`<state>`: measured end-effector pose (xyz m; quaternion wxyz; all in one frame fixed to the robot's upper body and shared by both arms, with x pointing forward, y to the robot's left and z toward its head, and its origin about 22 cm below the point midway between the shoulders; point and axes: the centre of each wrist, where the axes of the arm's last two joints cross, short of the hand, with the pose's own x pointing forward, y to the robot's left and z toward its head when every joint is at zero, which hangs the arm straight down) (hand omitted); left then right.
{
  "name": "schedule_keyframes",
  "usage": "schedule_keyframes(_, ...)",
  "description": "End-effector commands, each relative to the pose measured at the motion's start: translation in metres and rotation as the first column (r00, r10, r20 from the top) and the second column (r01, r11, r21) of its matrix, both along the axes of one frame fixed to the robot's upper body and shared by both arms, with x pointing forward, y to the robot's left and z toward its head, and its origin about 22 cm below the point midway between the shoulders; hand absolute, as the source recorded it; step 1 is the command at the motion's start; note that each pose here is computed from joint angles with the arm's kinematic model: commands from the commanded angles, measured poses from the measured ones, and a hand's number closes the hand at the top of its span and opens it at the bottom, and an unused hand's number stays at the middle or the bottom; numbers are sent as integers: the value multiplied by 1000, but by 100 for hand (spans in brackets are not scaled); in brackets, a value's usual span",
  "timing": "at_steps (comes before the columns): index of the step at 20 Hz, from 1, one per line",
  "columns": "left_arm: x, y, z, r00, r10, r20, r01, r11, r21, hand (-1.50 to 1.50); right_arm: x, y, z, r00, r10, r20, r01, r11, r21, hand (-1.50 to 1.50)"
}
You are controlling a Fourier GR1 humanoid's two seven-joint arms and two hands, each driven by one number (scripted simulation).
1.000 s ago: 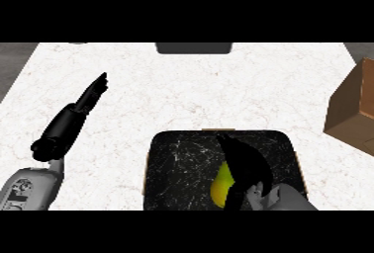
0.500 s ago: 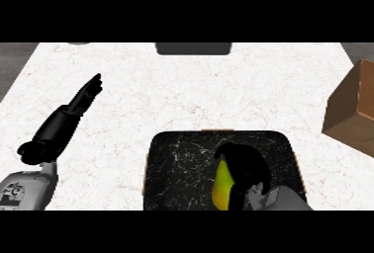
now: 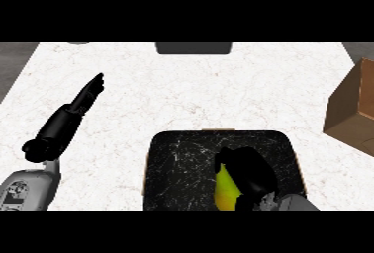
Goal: Pick the pear from the tray and place it in the cardboard box
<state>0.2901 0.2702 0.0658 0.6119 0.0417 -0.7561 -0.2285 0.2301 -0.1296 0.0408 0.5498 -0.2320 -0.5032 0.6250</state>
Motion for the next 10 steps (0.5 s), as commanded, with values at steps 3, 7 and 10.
schedule_keyframes(3, -4, -1, -5, 1000, 5, 4, -5, 1000, -9, 0, -16, -33, 2, 914, 373, 156, -381, 924, 19, 150)
schedule_keyframes(7, -7, -4, -1, 1000, 20, 7, -20, 1000, 4, 0, -20, -67, 26, 855, 389, 344, -429, 902, 44, 150)
schedule_keyframes(10, -4, 5, -7, 1000, 22, 11, -22, 1000, 10, 0, -26, -67, 59, 787, 404, 466, -459, 889, 5, 150)
